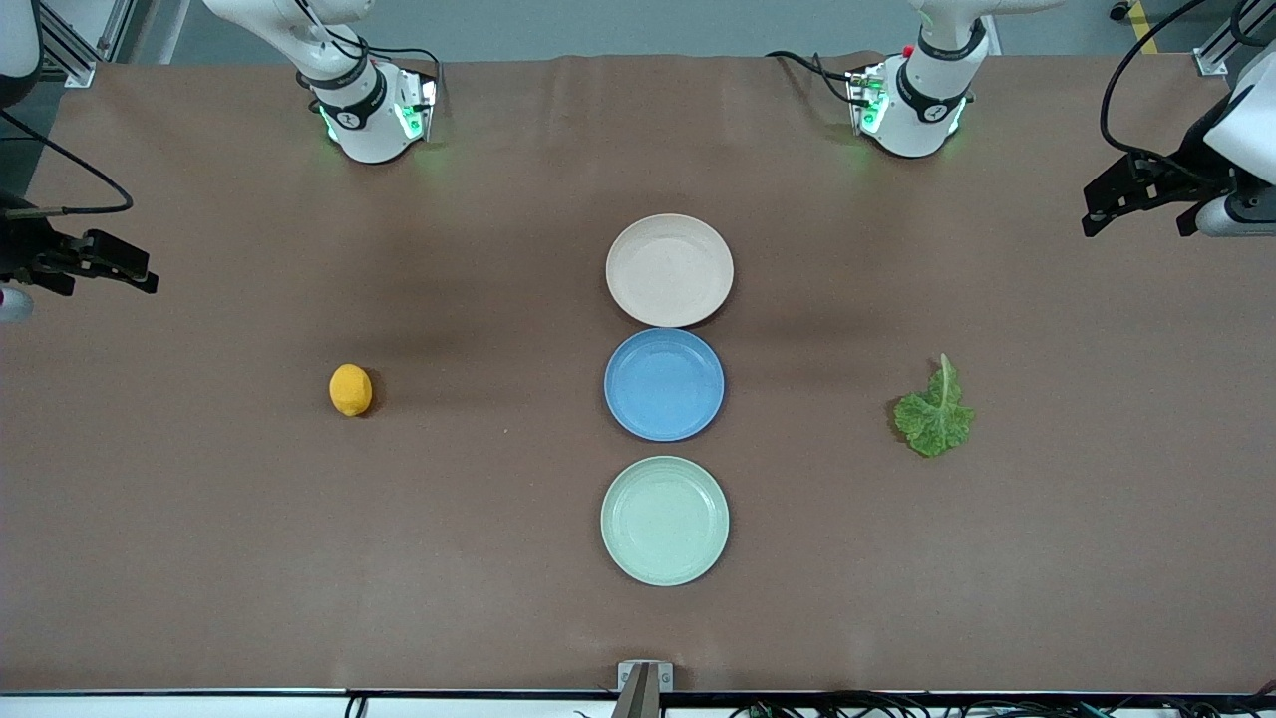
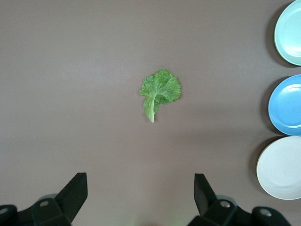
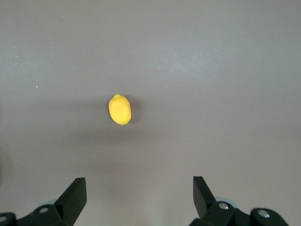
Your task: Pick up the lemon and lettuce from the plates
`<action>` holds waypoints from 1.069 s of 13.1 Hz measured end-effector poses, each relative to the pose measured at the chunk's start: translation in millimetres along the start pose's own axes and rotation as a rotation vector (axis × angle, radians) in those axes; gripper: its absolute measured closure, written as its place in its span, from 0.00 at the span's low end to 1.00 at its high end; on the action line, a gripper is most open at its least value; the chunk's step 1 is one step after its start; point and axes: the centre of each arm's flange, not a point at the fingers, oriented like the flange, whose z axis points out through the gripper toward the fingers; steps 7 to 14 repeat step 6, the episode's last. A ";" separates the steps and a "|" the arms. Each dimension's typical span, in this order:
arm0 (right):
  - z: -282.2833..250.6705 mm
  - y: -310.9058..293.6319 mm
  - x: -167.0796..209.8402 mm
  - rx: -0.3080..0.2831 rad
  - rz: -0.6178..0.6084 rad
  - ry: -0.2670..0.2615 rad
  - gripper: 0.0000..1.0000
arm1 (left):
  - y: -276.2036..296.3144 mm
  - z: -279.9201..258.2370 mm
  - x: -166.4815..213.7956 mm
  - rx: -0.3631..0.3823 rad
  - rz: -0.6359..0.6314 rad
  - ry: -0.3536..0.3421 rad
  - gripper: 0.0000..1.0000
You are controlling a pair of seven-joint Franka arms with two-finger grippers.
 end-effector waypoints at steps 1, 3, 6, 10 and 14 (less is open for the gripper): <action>-3.6 -1.5 -3.0 0.000 -0.003 0.003 0.00 | -0.1 -1.1 1.5 -0.001 0.000 0.003 0.00; -9.8 -3.7 -9.5 0.000 -0.006 0.010 0.00 | -0.1 -1.9 4.0 -0.001 0.000 0.005 0.00; -22.0 -0.2 -21.6 0.002 0.001 0.023 0.00 | 0.0 0.7 7.4 -0.002 0.001 0.001 0.00; -22.0 -0.2 -21.6 0.002 0.001 0.023 0.00 | 0.0 0.7 7.4 -0.002 0.001 0.001 0.00; -22.0 -0.2 -21.6 0.002 0.001 0.023 0.00 | 0.0 0.7 7.4 -0.002 0.001 0.001 0.00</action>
